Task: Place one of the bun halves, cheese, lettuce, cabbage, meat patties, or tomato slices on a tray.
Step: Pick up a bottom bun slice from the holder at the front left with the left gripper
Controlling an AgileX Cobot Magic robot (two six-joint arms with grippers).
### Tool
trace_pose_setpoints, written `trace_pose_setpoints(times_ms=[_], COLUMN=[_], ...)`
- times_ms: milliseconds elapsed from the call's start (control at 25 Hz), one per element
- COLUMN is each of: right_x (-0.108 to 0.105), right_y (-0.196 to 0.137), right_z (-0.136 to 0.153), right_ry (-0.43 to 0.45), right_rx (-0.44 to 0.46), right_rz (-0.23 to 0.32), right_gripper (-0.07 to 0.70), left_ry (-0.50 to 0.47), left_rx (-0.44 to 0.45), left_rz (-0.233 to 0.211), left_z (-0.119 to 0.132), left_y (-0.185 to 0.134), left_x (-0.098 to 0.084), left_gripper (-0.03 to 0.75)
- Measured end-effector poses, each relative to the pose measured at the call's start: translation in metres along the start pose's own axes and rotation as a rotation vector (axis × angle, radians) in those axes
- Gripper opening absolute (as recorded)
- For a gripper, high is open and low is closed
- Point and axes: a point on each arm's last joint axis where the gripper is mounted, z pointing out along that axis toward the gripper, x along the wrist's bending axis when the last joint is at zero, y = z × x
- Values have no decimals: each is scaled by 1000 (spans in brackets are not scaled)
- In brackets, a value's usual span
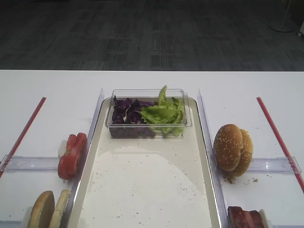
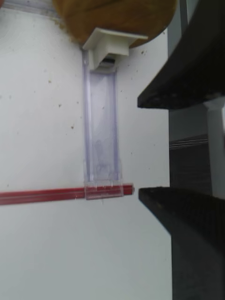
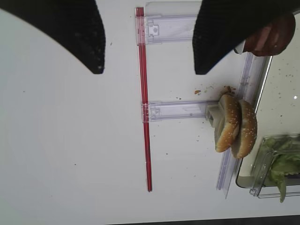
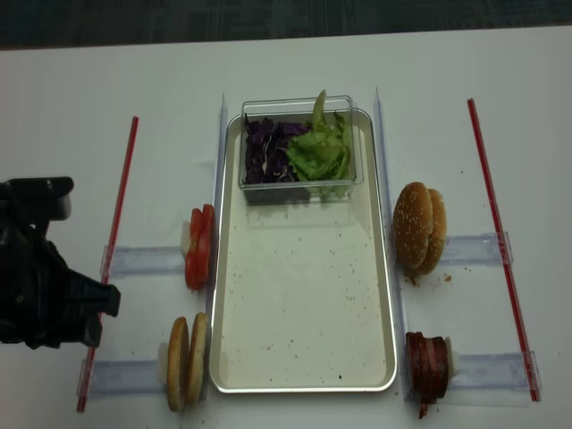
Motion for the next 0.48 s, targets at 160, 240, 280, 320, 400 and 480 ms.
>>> trace_pose_setpoints(times_ms=[160, 240, 280, 320, 400, 480], right_x=[0, 0, 0, 0, 0, 0], right_y=[0, 0, 0, 0, 0, 0], right_z=[0, 0, 0, 0, 0, 0], right_ry=[0, 0, 0, 0, 0, 0], right_rx=[0, 0, 0, 0, 0, 0], right_rz=[0, 0, 0, 0, 0, 0], right_gripper=[445, 445, 445, 445, 445, 445], left_ry=[-13, -21, -28, -34, -49, -62], left_rx=[-19, -37, -48, -57, -74, -82], left_rz=[29, 40, 49, 62, 68, 74], left_z=[-6, -12, -15, -18, -24, -27], left_y=[2, 2, 2, 1, 0, -4], left_x=[-23, -37, -46, -54, -68, -81], left_gripper=[347, 347, 347, 347, 347, 347])
